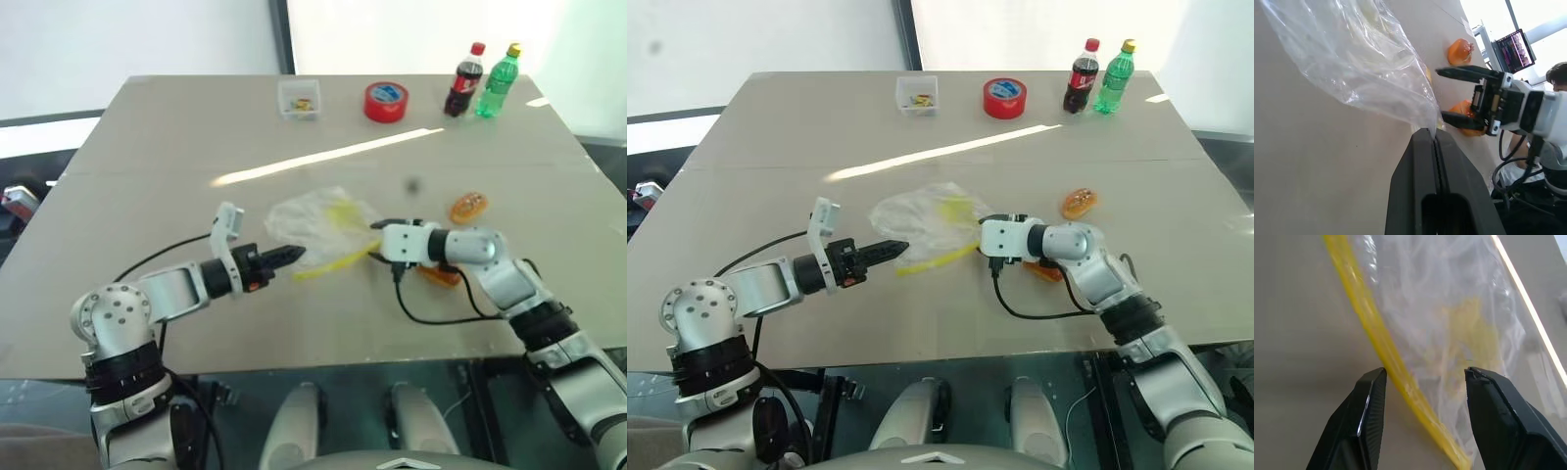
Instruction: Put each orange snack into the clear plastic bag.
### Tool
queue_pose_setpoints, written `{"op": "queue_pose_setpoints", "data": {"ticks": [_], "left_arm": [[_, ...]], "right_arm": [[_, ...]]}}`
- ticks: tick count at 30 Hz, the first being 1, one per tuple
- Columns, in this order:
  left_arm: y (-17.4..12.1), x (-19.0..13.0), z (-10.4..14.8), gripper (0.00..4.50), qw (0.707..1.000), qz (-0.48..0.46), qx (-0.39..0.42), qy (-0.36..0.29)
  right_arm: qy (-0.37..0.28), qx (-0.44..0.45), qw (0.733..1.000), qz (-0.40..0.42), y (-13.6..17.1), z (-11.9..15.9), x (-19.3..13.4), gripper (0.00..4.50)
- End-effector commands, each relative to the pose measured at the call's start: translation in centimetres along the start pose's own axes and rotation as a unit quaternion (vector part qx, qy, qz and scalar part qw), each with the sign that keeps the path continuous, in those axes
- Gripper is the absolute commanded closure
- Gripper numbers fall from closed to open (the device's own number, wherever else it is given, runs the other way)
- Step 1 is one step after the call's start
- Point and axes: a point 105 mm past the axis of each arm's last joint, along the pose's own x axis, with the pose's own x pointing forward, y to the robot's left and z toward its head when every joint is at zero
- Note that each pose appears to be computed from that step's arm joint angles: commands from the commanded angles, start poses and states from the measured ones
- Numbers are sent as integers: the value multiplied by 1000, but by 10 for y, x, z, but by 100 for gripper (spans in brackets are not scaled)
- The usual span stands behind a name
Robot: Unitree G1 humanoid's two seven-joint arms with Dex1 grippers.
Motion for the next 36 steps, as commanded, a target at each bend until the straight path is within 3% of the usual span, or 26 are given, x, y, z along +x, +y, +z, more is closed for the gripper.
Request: {"op": "queue_pose_setpoints", "data": {"ticks": [1,2,3,5,7,14,15,18,24,30,33,36], "left_arm": [[-5,-4,6,450,1000,-8,14,-12],[-5,-4,6,450,1000,-9,15,-12],[-5,-4,6,450,1000,-9,15,-11],[-4,-4,5,450,1000,-10,14,-10],[-4,-4,6,450,1000,-11,13,-11],[-3,-3,3,450,1000,-11,9,-10],[-3,-3,3,450,1000,-11,9,-11],[-3,-3,3,450,1000,-11,8,-12],[-4,-4,3,450,1000,-15,8,-13],[-12,-4,0,450,999,-38,10,-7],[-13,-5,0,450,999,-41,12,-6],[-12,-6,1,450,999,-40,11,-5]], "right_arm": [[6,-26,999,-30,-18,-1,-3,190],[9,-29,999,-29,-18,-3,-3,246],[10,-28,999,-32,-18,-4,-3,265],[5,-24,999,-37,-20,-3,-3,374],[-4,-29,999,-14,-11,-1,-3,443],[12,-52,999,-9,-5,-7,-1,443],[17,-60,998,-4,-5,-9,0,420],[18,-71,997,-2,-5,-10,-1,313],[19,-83,996,-18,-11,-10,2,21],[8,-79,997,-19,-10,-6,12,21],[5,-78,997,-20,-10,-7,14,115],[1,-75,997,-17,-9,-7,14,252]]}}
